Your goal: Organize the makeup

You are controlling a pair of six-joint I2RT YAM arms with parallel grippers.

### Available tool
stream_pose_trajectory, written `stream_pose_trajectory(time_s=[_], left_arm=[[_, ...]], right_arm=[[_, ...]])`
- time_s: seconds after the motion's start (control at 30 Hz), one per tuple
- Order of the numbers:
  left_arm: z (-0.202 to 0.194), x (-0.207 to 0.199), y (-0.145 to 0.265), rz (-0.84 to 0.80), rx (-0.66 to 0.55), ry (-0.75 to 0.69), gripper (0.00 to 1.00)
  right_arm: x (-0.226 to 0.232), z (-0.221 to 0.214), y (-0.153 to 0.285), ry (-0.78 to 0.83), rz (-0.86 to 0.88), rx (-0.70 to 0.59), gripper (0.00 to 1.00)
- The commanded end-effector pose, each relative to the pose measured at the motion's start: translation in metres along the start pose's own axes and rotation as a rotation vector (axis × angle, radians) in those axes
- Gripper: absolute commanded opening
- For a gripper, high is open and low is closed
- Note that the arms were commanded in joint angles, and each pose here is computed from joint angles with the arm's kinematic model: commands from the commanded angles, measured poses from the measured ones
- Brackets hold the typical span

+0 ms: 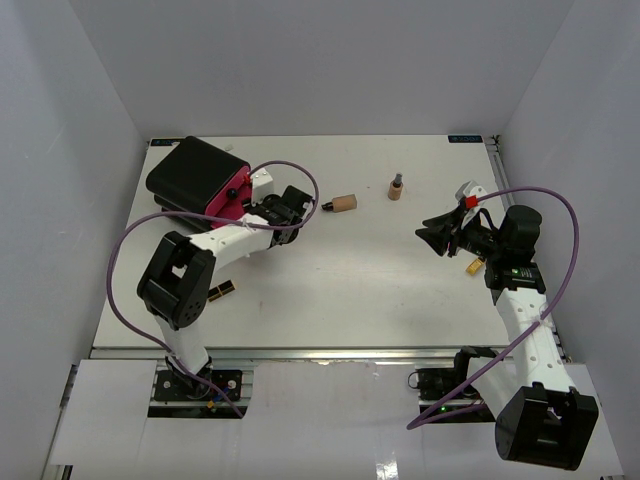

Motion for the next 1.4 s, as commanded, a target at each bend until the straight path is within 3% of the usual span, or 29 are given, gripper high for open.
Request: stream_pose_trajectory(time_s=[0.0,0.3,0.57,0.77,0.93,1.03,1.17,1.23,1.37], left_arm=[[0.004,-0.005,0.026,-0.086,0.013,0.108,0.14],[-0.002,-0.009,0.034,-0.117,0.044,0.112,0.20],[0.009,0.000,0.046,-0.165,0.046,0.120,0.60],[0.018,-0.002,0.057,-0.298,0.072,0.081,0.74],[0.022,-0.004,0.072,-0.517,0.070,0.019,0.86],[0.025,-0.007,0.087,-0.752,0.037,-0.052,0.93],[0.032,-0.022,0.120,-1.272,-0.055,-0.293,0.98],[0.035,-0.041,0.125,-1.453,-0.017,-0.453,0.98],[0.036,-0.072,0.108,-1.514,0.007,-0.665,0.98]], right_arm=[[-0.001,0.004,0.002,0.043,0.000,-0.022,0.41],[0.000,0.005,0.002,0.049,0.004,-0.026,0.42],[0.001,0.005,0.002,0.054,0.010,-0.026,0.51],[0.002,0.005,0.002,0.055,0.016,-0.024,0.56],[0.002,0.005,0.003,0.057,0.018,-0.024,0.57],[0.002,0.005,0.003,0.063,0.024,-0.025,0.59],[0.005,0.005,0.004,0.084,0.064,-0.023,0.65],[0.007,0.005,0.004,0.105,0.082,-0.025,0.70],[0.010,0.006,0.005,0.131,0.119,-0.029,0.77]])
Point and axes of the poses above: each gripper's point midway between its finger pads, its own y axis back along the fingers, its own x axis along the line the jaws close on, z = x × y, the point moved 9 cm from there along y, back along the fingers, and after that the axes turned 6 degrees about -y, right-handed, at the moved point
